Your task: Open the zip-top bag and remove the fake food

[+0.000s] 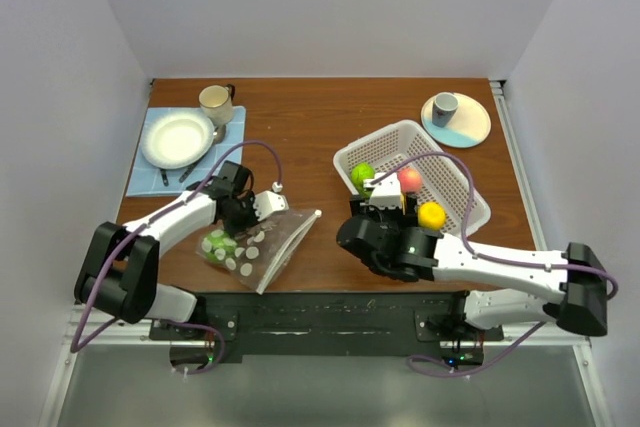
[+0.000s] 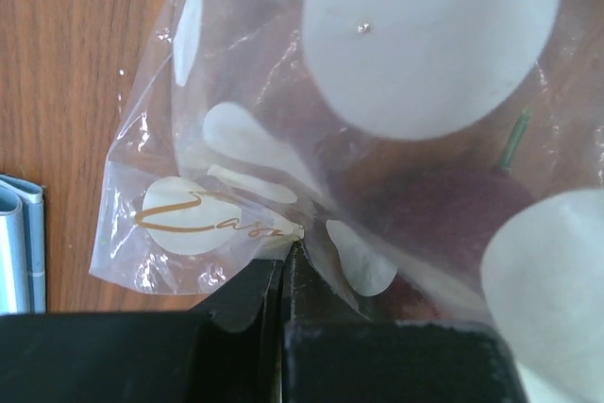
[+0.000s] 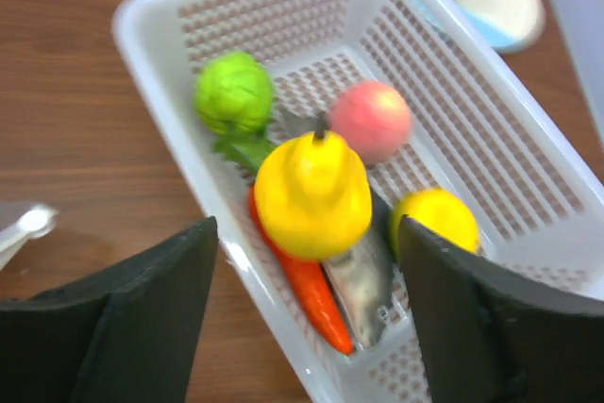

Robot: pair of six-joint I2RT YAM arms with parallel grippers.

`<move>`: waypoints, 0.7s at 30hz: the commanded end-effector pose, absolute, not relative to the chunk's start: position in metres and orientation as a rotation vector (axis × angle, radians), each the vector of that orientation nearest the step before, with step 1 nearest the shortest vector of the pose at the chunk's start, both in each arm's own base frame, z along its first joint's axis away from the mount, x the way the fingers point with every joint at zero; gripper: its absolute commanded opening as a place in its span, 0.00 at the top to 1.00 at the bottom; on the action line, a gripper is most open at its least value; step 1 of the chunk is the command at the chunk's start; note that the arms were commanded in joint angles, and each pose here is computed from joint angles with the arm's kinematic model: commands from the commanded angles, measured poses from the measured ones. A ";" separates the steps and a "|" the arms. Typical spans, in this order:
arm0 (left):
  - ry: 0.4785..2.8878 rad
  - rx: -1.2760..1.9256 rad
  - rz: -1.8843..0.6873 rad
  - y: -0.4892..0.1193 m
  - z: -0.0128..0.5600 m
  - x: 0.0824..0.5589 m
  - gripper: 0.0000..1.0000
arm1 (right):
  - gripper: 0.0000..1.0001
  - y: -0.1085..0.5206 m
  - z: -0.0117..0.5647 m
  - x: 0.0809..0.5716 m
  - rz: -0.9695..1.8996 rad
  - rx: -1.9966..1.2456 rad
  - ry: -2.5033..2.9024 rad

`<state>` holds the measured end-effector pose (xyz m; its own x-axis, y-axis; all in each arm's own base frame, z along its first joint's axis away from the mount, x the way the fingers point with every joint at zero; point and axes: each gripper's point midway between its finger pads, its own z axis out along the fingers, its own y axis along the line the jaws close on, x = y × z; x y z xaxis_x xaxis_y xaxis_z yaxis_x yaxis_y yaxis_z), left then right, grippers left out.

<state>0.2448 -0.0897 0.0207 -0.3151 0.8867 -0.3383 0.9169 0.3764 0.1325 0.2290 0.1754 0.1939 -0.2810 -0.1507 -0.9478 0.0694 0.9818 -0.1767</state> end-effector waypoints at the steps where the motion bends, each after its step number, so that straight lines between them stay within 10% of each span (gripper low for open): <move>1: 2.274 1.562 -0.130 -0.092 0.026 0.242 1.00 | 0.08 0.139 0.230 0.230 -0.357 0.133 1.706; 8: 2.264 1.563 -0.128 -0.093 0.028 0.243 1.00 | 0.07 0.205 0.231 0.224 -0.221 -0.093 1.758; 15: 2.265 1.570 -0.118 -0.091 0.026 0.242 1.00 | 0.32 0.293 0.205 0.184 0.426 -0.524 1.745; 21: 2.280 1.570 -0.114 -0.090 0.023 0.242 1.00 | 0.73 0.347 0.156 0.165 0.579 -0.666 1.824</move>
